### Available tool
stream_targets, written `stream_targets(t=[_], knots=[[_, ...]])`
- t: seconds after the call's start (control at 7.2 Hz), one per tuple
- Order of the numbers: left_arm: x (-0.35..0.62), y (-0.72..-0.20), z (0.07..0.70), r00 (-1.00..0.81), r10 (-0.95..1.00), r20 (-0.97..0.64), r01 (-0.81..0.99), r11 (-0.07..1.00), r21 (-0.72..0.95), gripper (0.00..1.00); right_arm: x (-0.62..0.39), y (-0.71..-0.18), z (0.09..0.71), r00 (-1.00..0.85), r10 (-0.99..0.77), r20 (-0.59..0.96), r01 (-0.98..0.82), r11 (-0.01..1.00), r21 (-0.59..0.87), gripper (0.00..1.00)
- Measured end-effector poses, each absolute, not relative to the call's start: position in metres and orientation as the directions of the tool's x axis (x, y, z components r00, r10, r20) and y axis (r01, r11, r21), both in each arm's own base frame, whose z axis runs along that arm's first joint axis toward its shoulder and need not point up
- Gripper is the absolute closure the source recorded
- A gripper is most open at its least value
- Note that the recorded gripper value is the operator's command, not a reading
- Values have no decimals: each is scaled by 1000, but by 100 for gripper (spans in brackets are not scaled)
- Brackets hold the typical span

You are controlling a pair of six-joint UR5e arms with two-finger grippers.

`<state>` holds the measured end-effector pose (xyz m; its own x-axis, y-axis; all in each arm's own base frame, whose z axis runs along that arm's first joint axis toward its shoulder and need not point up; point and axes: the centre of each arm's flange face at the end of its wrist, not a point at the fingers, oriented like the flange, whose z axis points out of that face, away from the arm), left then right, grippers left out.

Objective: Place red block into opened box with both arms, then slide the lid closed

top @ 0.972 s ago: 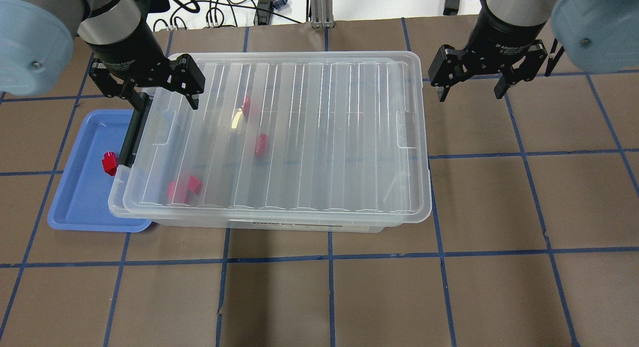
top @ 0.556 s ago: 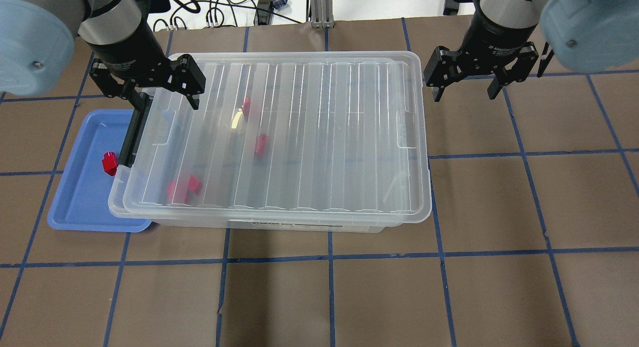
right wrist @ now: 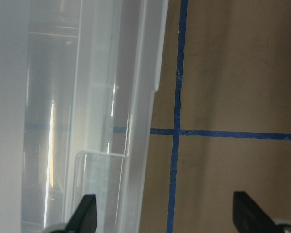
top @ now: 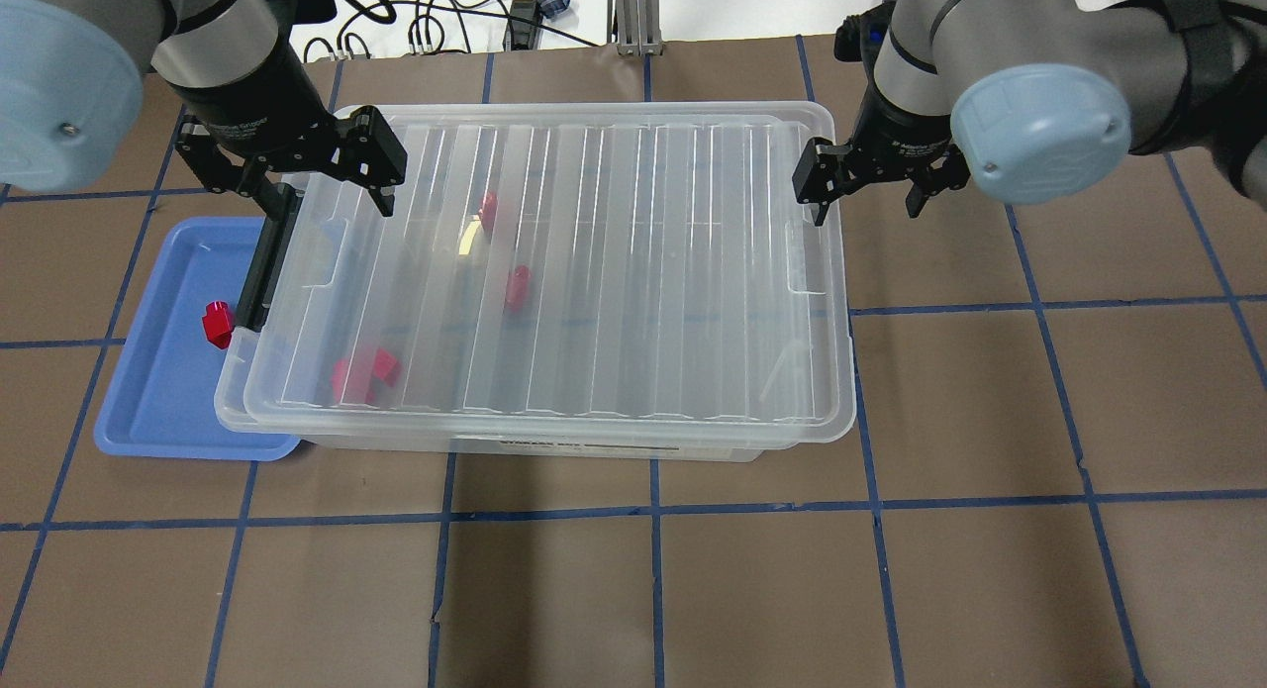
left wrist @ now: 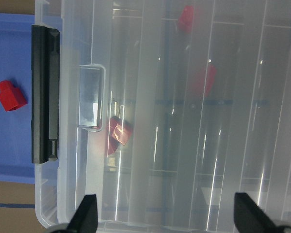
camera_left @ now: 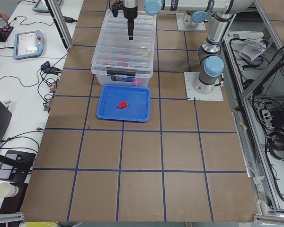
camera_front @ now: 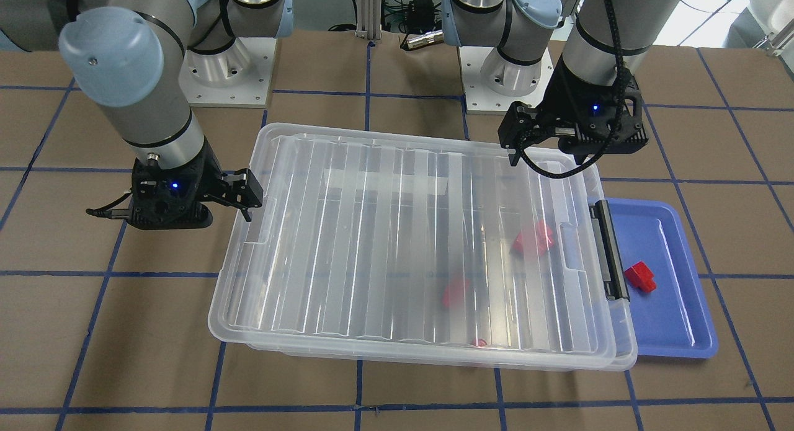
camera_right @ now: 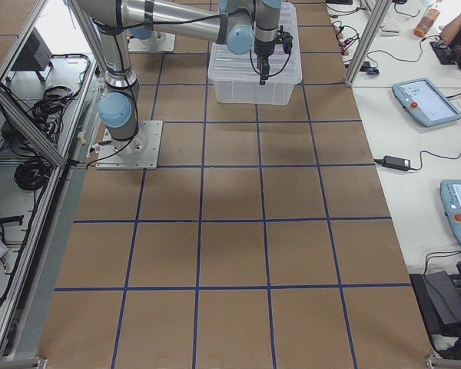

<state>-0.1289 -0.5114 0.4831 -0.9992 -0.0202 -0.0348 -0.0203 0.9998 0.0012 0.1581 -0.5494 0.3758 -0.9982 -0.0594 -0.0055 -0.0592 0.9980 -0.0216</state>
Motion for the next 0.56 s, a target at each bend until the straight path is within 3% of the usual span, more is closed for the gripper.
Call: stream_targets(t=[0.56], knots=[[-130, -511, 482, -999, -19, -34, -19, 1000, 4, 0, 151, -549, 348, -996, -66, 54, -68, 997, -30, 0]])
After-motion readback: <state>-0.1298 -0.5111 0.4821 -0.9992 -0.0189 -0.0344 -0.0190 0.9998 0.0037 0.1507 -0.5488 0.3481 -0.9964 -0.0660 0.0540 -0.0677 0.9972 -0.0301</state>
